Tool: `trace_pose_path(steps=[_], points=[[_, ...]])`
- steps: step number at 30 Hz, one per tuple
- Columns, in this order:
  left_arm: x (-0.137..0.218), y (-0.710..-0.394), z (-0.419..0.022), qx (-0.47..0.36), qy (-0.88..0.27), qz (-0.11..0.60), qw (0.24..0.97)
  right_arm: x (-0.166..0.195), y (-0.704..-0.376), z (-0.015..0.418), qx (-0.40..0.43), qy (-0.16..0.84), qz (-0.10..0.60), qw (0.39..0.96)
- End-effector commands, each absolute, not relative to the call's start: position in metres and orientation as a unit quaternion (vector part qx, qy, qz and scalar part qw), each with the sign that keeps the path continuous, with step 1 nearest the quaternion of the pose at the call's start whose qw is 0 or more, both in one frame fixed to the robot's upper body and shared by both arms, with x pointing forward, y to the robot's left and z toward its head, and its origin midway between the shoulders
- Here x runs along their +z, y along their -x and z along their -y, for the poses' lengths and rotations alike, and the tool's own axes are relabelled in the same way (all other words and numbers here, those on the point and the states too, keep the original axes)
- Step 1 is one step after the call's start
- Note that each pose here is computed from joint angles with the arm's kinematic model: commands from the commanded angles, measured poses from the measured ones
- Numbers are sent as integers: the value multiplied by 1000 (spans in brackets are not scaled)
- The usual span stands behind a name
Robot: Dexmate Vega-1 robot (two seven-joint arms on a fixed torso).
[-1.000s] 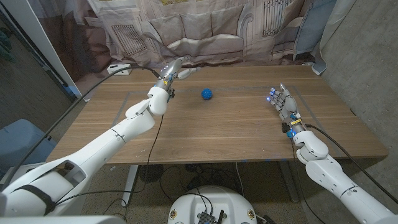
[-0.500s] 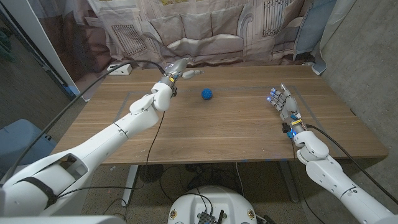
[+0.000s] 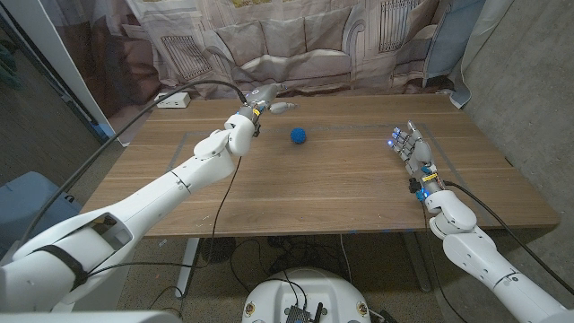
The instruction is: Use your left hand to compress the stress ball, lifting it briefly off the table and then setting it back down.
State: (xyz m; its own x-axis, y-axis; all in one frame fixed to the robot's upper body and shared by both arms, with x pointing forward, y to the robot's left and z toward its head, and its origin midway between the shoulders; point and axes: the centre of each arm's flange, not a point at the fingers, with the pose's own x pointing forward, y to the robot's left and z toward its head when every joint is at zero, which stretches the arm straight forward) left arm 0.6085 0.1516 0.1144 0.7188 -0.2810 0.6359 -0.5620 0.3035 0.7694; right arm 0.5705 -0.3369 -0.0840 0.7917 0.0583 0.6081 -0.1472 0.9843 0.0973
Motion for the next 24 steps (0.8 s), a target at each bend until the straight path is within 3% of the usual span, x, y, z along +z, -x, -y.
trace_pose_path(steps=[1, 24], points=[[118, -611, -141, 102, -604, 350, 709, -87, -566, 339, 49, -74, 320, 943], [122, -623, -125, 80, -655, 308, 686, -94, -567, 339, 55, -80, 314, 945]])
